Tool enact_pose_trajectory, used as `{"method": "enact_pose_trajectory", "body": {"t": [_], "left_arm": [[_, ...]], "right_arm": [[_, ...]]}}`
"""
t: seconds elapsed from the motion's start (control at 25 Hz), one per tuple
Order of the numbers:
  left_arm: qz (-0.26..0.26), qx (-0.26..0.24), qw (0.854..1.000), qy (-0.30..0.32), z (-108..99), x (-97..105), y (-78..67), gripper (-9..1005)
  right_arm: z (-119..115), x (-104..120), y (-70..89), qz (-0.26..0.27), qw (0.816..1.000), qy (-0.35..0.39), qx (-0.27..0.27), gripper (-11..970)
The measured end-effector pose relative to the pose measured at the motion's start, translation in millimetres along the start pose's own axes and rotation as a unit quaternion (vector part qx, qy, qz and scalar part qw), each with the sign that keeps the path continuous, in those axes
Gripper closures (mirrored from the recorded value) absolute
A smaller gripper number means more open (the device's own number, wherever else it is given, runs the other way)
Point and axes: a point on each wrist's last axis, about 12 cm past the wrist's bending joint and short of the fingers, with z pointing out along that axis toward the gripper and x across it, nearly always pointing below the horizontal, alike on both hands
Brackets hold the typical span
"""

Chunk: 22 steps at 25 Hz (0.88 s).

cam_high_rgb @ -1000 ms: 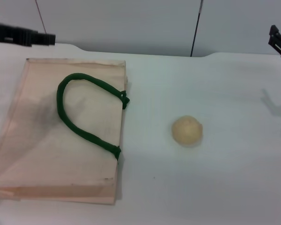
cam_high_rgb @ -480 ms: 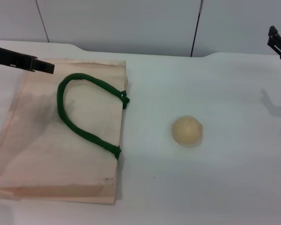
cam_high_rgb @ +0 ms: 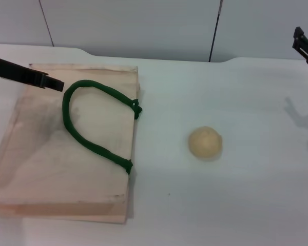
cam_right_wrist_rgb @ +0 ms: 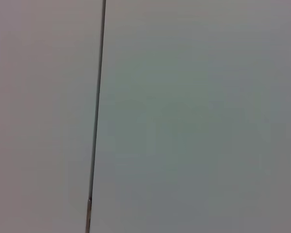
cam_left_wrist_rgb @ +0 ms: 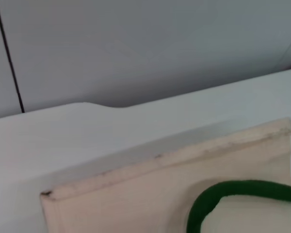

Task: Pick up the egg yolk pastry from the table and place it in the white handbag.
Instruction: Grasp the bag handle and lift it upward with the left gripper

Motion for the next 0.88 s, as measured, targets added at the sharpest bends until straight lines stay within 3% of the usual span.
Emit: {"method": "enact_pose_trajectory", "body": {"t": [0.28, 0.88], "left_arm": [[0.015, 0.001, 1.0, 0.02, 18.7, -4.5, -6.7, 458], [0.013, -0.009, 0.999, 0.028, 24.7, -2.5, -5.2, 458]], "right_arm": [[0.8, -1.3, 1.5, 0.0, 1.0, -0.002, -0.003, 122], [0.3, -1.7, 2.2, 0.0, 1.0, -0.004, -0.004, 122]]}}
